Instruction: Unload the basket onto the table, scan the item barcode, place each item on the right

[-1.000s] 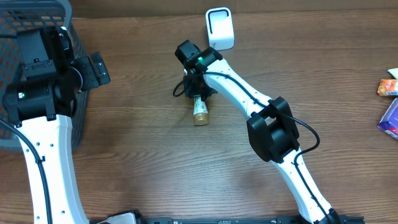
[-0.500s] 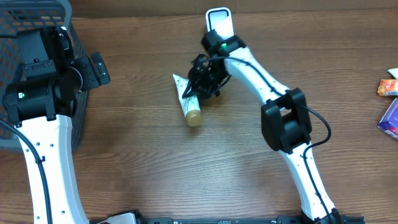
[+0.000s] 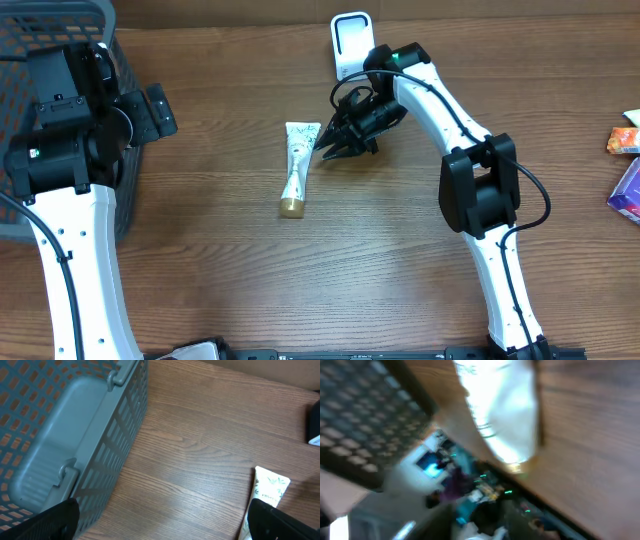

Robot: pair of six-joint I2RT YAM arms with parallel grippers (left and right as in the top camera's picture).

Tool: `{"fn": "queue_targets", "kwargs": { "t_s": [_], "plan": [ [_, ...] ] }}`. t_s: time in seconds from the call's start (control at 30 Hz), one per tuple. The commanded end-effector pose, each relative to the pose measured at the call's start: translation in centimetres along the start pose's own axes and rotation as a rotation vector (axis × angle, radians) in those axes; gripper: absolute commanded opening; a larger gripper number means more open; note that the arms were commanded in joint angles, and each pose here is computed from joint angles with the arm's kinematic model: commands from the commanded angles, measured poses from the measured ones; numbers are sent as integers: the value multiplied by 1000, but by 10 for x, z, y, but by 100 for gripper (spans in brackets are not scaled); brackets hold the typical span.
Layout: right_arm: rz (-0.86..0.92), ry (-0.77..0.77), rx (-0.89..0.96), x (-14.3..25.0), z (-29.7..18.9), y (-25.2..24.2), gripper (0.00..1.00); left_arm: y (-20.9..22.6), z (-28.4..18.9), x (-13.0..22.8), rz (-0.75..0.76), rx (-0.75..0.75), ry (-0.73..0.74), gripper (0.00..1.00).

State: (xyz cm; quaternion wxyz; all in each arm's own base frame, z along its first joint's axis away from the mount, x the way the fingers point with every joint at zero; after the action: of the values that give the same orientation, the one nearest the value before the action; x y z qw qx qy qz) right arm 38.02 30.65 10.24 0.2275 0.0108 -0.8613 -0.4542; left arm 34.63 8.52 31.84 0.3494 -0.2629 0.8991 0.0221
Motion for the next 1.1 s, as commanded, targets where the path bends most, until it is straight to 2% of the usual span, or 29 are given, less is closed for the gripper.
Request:
{"fn": "queue_targets", "kwargs": {
  "t_s": [0.0,0.07,0.13,0.2,0.4,0.53,0.7,0.83,1.07],
  "plan": [
    [-2,-59,307,-5,-3,-43,73,0,-5,-6,13,-1,-23,100],
    [40,-46,505,5,-9,-70,89,0,-5,-6,13,-1,-23,100],
    [68,-30,676,16,-14,-88,96,0,-5,-6,13,-1,-23,100],
    [55,-25,746,20,-8,-90,98,0,-5,-6,13,-1,-23,100],
    [48,16,814,50,56,-64,99,0,-5,-6,13,-1,-23,100],
    [115,-61,931,61,70,-62,98,0,-5,-6,13,-1,-23,100],
    [138,-152,920,66,56,-42,96,0,-5,-6,13,-1,-23,100],
    [175,-309,897,72,30,-14,100,0,-5,-6,13,-1,-23,100],
    [278,-378,660,60,59,22,100,0,-5,-6,13,-1,-23,100]
  ]
}}
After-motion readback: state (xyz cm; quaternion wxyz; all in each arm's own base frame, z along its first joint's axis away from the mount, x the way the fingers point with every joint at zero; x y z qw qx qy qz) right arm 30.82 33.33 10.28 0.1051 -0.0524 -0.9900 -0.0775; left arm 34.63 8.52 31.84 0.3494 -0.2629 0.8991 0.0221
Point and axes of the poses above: each gripper's point midway between its finger pads, its own z axis out along the fingers, its own y axis along the line the jaws close on, x = y × z, the point moved 1 cm from there along -z, back along the fingers, and after that the axes turned 12 degrees about -z, right-handed, at the moved point
